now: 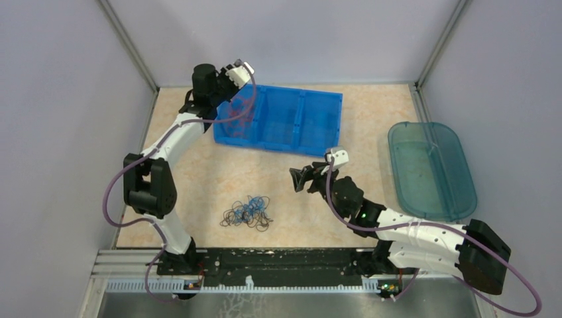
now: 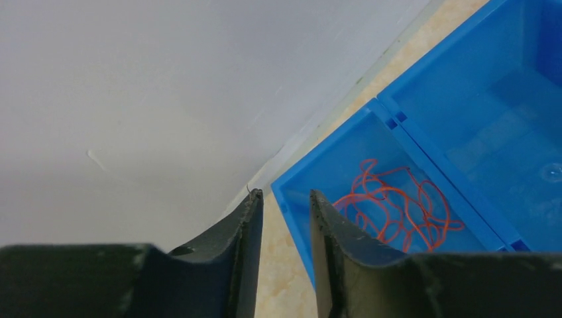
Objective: Untangle the cables
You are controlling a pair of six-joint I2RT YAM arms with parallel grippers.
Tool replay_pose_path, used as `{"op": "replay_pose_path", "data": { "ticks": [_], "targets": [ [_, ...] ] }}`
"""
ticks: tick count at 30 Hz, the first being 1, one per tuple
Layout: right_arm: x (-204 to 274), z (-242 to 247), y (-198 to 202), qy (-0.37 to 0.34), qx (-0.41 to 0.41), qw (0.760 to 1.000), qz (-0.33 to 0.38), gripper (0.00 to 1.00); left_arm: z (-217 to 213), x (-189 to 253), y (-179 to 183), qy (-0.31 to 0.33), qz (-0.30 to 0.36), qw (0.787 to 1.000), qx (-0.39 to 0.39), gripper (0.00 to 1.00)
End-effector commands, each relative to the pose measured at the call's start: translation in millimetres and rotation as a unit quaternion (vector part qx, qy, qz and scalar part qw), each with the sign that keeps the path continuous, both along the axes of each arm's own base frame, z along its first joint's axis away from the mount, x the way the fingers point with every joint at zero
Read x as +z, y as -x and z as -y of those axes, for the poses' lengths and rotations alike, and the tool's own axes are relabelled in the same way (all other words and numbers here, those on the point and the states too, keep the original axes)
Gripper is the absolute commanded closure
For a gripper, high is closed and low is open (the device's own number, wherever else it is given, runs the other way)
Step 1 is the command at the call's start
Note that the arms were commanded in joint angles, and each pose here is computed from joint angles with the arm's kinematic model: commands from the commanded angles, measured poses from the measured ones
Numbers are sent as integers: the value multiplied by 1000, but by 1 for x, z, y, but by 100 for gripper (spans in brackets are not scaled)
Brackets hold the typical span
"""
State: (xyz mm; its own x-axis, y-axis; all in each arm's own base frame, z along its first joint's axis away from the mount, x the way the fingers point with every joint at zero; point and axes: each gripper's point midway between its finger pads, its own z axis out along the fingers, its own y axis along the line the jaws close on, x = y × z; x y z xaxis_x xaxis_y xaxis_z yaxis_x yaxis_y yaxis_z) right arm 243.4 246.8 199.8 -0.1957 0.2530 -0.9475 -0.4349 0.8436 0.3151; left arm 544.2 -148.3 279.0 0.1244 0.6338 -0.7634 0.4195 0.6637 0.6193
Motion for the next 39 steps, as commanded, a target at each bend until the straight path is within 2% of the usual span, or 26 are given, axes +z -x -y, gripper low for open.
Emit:
{"op": "replay_pose_path", "data": {
  "ticks": [1,3,5,9,12,15,17,20,26,30,34,36,39],
  "targets": [
    [29,2,-5,-32,-12,999,19,17,7,-4,2,0,-27,1000,-13,55],
    [30,1,-5,-32,-10,999,20,17,7,-3,3,-3,-34,999,-14,41],
    [31,0,-5,-33,-8,999,19,17,8,-1,7,-3,-48,999,-22,32],
    [33,-6,-3,-31,6,999,17,17,13,18,21,13,-68,996,-47,22],
    [32,-22,5,-18,56,998,21,17,16,24,50,34,-115,989,-91,8],
    [23,-55,24,11,158,987,10,18,16,11,101,31,-176,974,-141,0],
    [8,-75,37,32,222,975,-9,19,14,0,143,21,-198,964,-176,0],
    [-16,-96,47,42,273,960,-40,22,13,-20,201,11,-222,949,-222,0],
    [-48,-129,54,41,331,940,-77,30,2,-74,292,-16,-292,915,-277,2],
    [-59,-141,54,33,344,933,-99,34,-6,-104,316,-39,-315,905,-284,7],
    [-63,-134,47,20,308,945,-110,36,-11,-139,326,-59,-352,891,-281,17],
    [-62,-125,46,10,289,951,-108,36,-10,-153,328,-54,-376,881,-284,23],
    [-60,-109,47,0,263,958,-114,36,-3,-167,328,-38,-407,864,-293,27]
  ]
}}
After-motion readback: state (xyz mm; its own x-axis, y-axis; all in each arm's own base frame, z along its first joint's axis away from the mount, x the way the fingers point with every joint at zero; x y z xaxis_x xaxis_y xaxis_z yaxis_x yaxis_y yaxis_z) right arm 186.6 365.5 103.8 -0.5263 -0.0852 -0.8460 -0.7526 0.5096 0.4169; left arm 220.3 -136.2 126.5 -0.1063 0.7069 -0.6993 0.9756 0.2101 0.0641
